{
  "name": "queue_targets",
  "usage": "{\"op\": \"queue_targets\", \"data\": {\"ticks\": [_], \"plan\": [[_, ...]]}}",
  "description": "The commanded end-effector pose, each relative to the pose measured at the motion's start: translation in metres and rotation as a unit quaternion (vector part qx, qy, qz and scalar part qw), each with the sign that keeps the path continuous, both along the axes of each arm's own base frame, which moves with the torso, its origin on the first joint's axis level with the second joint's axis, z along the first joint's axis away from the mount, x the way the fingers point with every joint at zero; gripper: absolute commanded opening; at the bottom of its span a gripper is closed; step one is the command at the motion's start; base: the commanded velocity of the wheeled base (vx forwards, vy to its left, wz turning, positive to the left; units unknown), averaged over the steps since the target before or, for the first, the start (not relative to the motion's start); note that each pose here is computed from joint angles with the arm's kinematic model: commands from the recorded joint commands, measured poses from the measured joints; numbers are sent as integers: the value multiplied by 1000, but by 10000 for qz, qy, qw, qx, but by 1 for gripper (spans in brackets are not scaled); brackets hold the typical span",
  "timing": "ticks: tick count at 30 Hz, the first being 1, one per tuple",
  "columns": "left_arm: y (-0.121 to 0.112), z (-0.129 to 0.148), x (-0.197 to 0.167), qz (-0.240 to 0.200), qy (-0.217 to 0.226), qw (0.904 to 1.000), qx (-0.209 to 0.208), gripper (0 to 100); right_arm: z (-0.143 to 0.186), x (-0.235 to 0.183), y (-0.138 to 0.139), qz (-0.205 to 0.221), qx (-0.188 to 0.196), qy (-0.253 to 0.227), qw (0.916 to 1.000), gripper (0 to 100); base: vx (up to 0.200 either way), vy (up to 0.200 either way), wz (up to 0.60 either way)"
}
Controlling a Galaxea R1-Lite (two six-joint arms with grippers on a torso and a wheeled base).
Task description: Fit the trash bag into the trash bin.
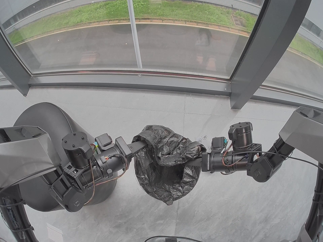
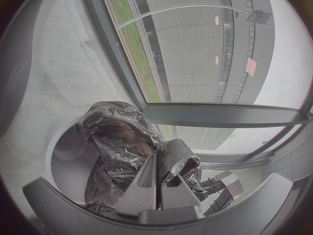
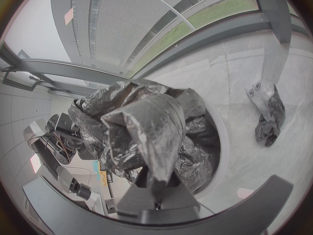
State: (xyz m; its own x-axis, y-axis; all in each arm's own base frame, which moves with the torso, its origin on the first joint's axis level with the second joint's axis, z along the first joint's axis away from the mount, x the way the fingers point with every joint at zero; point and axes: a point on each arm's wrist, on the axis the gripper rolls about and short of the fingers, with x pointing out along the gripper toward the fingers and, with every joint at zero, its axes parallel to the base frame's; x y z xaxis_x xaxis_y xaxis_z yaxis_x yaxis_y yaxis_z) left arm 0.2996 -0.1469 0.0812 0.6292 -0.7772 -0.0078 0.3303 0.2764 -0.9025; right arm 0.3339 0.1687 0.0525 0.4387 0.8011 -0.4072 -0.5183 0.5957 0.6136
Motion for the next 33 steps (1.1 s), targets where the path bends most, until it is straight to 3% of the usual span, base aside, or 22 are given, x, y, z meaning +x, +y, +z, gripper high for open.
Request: {"op": "queue_targets", "data": {"ticks": [1,8,27,33], "plan": [[1,-5,-6,-21,154,9999,72,0,2,-9,-4,30,-52,26,10000,0,0,0,0],[6,-6,-21,-36,307,9994,144,0,-1,-30,-12,133,-234,102,9996,0,0,0,0],[1,-21,-28,-147,555,9978,327,0,-16,-32,-13,15,-454,250,9987,0,0,0,0],[0,-23,-33,-22,-157,9945,1040,0,-16,-33,-13,15,-461,264,9986,0,0,0,0]]}}
